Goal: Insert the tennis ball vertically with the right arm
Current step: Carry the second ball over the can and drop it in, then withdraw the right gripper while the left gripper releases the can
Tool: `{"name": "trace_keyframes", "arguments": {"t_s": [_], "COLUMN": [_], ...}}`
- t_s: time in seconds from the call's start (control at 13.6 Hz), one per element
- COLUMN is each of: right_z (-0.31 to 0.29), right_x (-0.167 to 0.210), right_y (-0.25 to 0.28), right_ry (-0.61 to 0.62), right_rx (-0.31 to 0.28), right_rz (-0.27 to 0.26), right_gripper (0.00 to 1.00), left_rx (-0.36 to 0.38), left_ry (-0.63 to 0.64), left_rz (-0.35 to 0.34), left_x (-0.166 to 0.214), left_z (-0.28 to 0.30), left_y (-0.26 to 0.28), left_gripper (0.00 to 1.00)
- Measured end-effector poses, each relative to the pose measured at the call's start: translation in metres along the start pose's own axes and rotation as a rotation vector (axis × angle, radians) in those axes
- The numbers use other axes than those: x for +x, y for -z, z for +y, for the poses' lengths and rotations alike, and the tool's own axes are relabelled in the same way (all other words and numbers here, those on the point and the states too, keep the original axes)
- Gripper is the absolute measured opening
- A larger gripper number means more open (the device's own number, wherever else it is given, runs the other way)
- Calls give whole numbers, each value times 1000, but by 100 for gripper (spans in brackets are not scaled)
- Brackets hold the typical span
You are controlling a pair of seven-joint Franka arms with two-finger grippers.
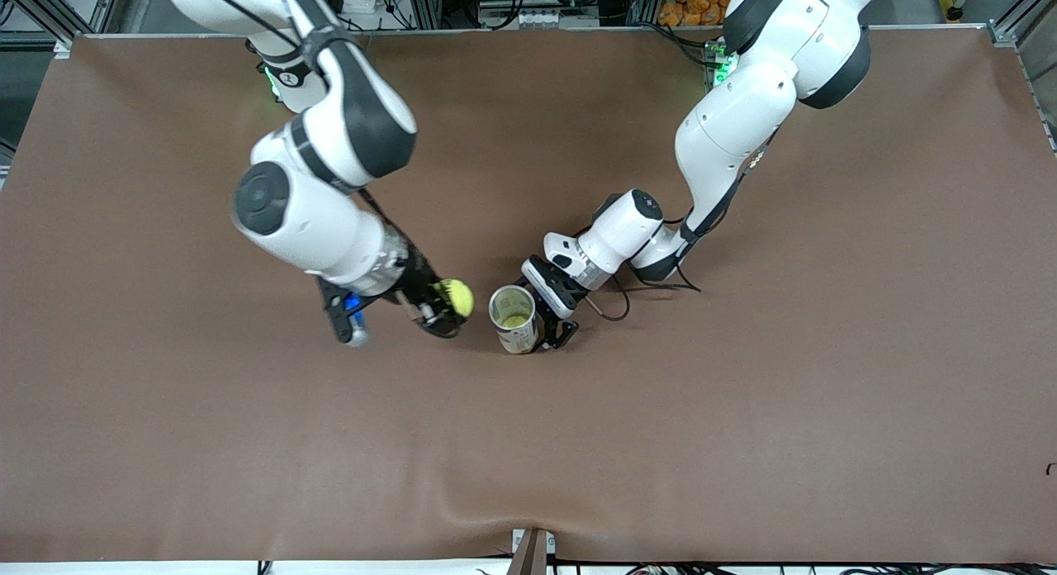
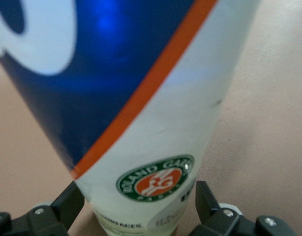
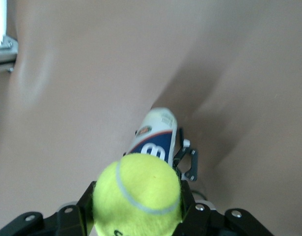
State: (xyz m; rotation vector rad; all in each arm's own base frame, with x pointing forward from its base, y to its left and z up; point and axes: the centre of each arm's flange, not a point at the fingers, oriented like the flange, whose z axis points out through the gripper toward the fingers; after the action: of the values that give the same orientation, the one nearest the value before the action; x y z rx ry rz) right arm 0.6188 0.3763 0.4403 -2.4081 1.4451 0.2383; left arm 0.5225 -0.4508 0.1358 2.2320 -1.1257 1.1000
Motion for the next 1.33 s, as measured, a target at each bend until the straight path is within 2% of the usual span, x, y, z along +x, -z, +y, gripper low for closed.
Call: {"name": "trace_keyframes", "arguments": {"t_s": [0.15,0.44,0.81,1.11,1.33], "right_z": [-4,-11,-13,-13,-13], "right_x": [-16,-26,-38,-41,-41], "right_y": [-21,-55,-59,-57,-57], "right_ry": [-18,-37,-27,-17,-11], "right_rx": [-4,-6,-5,-2,-11], "right_rz": [1,19,17,26,35], "right_gripper": [68,68,68,100,100], "left_rx": [0,-5,-2,-3,-3], "left_ry": [0,-9,-13,-14,-14], "left_rz": [0,-4,-4,-5,-5], "left_x": [0,-3,-4,-4,-4], "left_z": [0,0,-4,-4,-4], "left_y": [0,0,2,2,2], "left_gripper": [100,100,100,100,100]}}
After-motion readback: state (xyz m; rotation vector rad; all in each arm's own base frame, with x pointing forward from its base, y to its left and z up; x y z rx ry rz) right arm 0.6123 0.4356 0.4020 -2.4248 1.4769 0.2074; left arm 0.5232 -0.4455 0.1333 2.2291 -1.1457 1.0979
